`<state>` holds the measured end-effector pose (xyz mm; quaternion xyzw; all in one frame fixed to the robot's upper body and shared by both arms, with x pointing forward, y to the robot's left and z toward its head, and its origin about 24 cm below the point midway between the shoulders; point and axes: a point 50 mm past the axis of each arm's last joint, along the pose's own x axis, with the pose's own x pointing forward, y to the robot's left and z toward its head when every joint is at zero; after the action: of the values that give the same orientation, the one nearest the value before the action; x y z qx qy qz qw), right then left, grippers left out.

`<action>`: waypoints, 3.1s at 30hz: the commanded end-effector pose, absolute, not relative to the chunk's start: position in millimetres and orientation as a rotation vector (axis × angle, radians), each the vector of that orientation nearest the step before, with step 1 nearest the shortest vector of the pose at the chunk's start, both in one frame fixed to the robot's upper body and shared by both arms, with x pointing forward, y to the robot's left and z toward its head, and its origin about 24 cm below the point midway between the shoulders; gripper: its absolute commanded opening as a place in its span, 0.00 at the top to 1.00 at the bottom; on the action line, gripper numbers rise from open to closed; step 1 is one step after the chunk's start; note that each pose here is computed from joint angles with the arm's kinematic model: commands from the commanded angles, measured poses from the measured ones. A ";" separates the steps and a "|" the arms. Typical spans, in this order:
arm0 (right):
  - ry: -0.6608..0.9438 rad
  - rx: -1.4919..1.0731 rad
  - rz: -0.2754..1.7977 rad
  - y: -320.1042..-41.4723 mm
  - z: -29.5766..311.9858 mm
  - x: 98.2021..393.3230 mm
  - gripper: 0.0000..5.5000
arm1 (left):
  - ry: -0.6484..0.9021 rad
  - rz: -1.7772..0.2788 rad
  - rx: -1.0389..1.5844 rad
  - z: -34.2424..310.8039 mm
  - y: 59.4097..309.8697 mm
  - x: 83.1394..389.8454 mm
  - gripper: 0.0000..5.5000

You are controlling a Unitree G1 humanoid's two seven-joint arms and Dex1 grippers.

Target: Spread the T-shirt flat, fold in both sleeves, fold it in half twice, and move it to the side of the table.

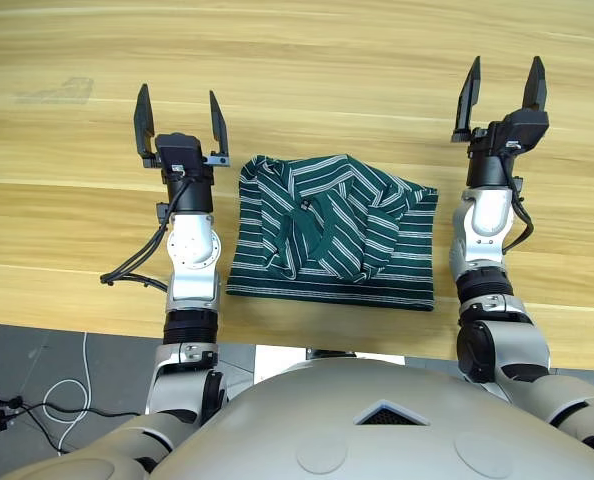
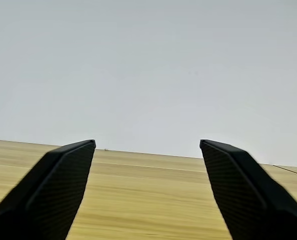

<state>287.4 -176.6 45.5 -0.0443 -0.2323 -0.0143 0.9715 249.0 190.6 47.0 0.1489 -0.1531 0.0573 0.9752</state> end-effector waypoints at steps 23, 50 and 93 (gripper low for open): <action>-0.471 -0.087 -0.017 -173.5 45.4 288.3 0.29 | -0.313 0.110 0.308 47.9 189.7 251.2 0.24; -0.081 -0.468 1.076 -62.6 35.2 143.2 0.29 | -0.290 0.148 0.260 46.4 176.8 254.7 0.24; -0.009 -0.684 0.988 -60.7 4.0 144.4 0.80 | -0.292 0.156 0.259 46.2 179.3 249.9 0.24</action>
<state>142.8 -60.1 6.1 -0.3159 -0.0097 0.4672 0.8257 251.0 179.1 45.8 0.1278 -0.1455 0.0776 0.9780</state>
